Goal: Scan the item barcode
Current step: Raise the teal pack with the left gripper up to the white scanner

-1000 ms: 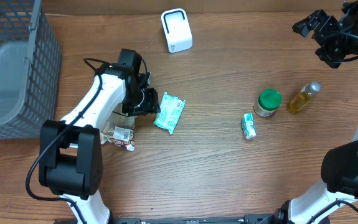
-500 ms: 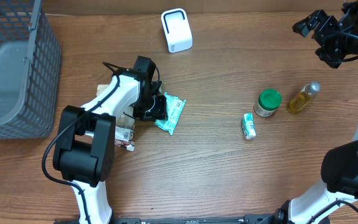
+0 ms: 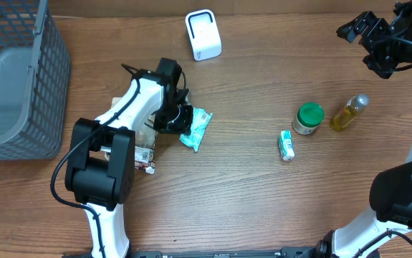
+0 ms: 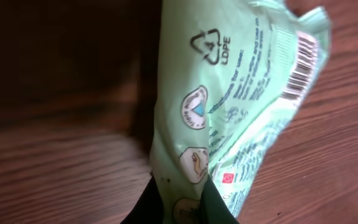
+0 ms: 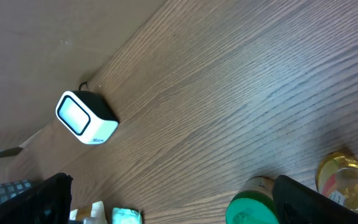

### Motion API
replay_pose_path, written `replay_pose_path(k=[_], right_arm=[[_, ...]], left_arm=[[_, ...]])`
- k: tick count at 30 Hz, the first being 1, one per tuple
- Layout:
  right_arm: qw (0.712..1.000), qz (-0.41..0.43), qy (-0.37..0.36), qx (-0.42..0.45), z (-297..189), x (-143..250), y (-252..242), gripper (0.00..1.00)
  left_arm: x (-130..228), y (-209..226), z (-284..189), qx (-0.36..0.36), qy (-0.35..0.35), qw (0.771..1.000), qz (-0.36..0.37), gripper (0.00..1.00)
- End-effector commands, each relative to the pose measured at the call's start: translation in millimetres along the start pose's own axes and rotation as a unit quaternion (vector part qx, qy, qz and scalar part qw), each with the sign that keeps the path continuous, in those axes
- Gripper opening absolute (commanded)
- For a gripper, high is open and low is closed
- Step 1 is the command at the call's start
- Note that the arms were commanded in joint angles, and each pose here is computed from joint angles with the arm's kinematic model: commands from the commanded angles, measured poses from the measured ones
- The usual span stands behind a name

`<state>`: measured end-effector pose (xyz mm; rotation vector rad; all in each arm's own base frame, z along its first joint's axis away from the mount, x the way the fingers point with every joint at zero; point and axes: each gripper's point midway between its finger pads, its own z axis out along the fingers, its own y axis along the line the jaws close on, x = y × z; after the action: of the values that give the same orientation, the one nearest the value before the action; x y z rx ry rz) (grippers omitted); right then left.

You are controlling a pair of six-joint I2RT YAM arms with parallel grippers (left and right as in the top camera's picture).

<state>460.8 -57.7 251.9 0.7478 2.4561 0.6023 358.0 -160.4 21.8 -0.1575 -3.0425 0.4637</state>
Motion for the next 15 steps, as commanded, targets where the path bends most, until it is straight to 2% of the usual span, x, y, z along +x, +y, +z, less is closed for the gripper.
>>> replay_pose_path(k=[1, 6, 11, 15], right_arm=[[1.0, -0.011, -0.017, -0.004, -10.6, -5.6, 6.5, 1.0], [1.0, -0.011, -0.017, -0.004, -10.6, -5.6, 6.5, 1.0], [1.0, -0.011, -0.017, -0.004, -10.6, -5.6, 6.5, 1.0], [1.0, -0.011, -0.017, -0.004, -10.6, -5.6, 6.5, 1.0]], left_arm=[[-33.1, -6.5, -40.7, -0.017, -0.065, 0.997, 0.042, 0.04], [-41.1, -21.2, -76.7, -0.007, -0.091, 0.995, 0.046, 0.04], [-27.1, -44.0, -86.1, 0.055, -0.063, 0.996, 0.034, 0.04], [-19.7, -56.0, -86.5, 0.086, -0.049, 0.993, 0.059, 0.04]])
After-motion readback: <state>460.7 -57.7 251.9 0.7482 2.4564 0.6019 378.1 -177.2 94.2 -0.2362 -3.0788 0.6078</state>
